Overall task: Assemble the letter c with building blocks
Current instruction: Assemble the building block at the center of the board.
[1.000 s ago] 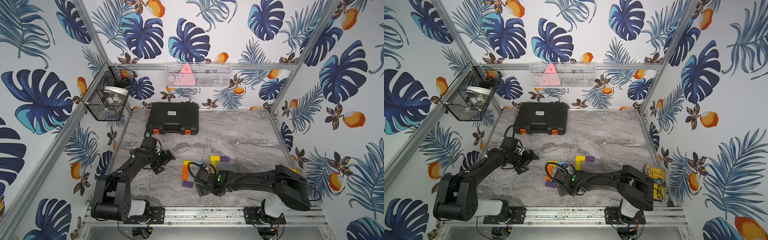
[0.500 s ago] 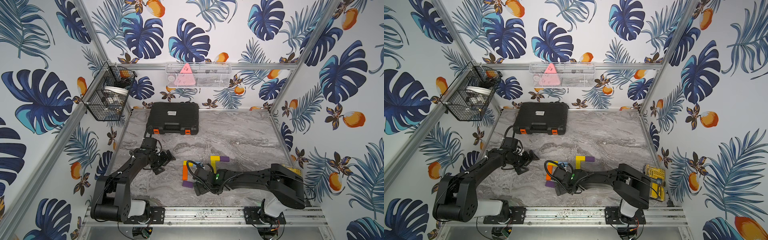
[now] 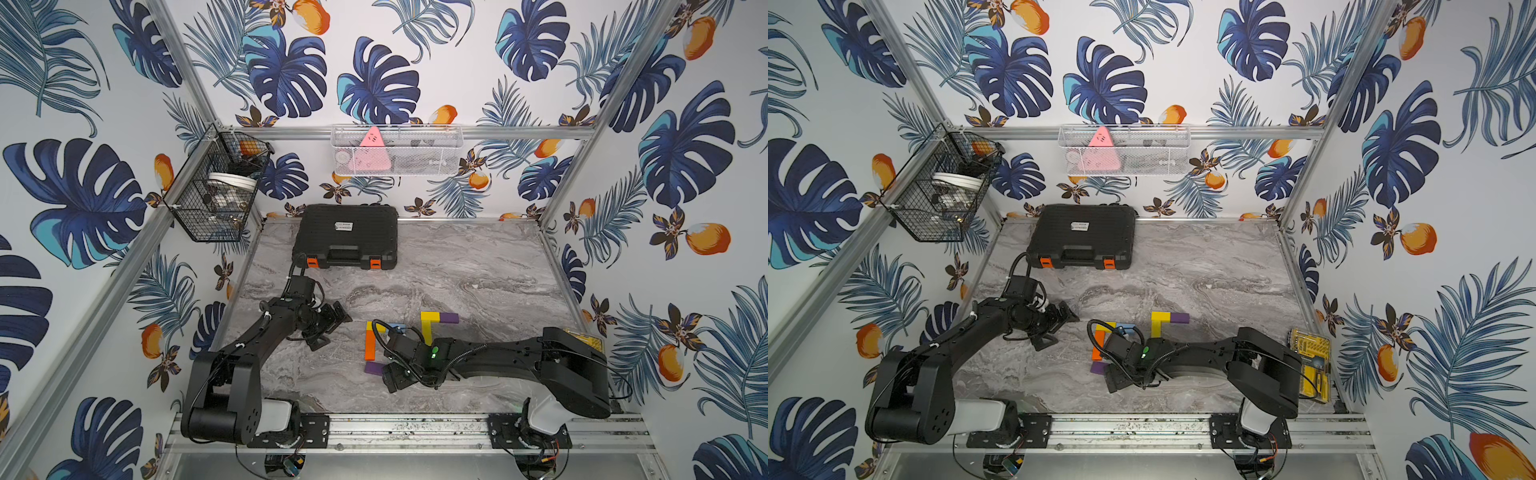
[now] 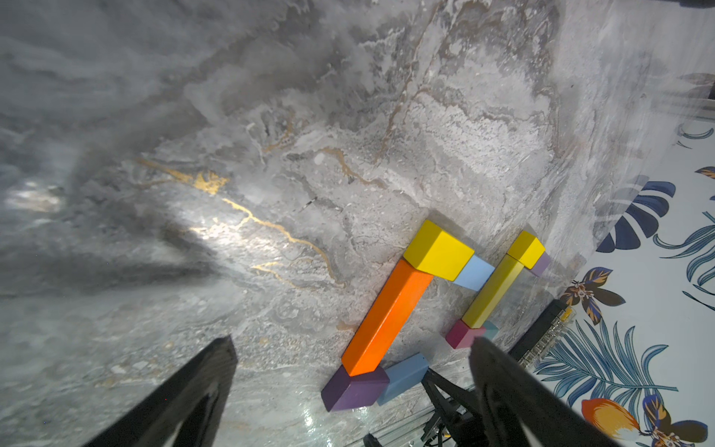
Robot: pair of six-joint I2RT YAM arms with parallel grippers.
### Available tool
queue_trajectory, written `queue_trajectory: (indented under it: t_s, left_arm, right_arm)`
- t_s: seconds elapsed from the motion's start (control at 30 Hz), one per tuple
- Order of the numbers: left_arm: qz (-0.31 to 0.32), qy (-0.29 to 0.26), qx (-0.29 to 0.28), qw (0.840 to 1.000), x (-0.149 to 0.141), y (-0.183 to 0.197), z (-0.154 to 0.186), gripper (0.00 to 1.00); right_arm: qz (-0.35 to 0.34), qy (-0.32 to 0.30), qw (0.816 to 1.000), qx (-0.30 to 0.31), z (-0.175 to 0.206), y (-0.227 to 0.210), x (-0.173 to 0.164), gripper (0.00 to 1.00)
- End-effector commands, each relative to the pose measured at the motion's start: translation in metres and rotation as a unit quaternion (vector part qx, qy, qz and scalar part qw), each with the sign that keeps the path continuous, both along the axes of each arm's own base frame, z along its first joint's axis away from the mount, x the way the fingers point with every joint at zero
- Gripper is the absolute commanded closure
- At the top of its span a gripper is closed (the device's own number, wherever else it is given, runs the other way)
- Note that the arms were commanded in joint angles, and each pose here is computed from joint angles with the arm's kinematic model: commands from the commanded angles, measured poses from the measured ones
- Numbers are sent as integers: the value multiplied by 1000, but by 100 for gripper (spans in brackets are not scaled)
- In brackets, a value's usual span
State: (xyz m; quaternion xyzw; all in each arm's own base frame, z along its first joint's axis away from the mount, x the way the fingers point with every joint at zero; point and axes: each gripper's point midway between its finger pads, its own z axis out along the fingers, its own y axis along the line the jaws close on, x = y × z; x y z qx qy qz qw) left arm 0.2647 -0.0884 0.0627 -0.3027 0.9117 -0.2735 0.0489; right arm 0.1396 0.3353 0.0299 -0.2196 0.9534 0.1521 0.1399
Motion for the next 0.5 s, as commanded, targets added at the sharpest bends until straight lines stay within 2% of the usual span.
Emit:
queue_trajectory:
  t_s: [0.0, 0.17, 0.33, 0.47]
  left_arm:
    - [-5, -8, 0, 1000, 1, -1, 1, 1]
    - [-7, -6, -2, 1000, -2, -2, 0, 1]
    - [-6, -6, -4, 1000, -4, -3, -1, 1]
    - [-5, -3, -4, 1000, -5, -3, -3, 1]
  right_arm:
    - [2, 8, 1000, 19, 5, 8, -3, 10]
    - [5, 4, 1000, 16, 9, 3, -4, 10]
    - [20, -53, 998, -39, 16, -19, 10, 9]
    - [60, -94, 992, -64, 23, -25, 18, 8]
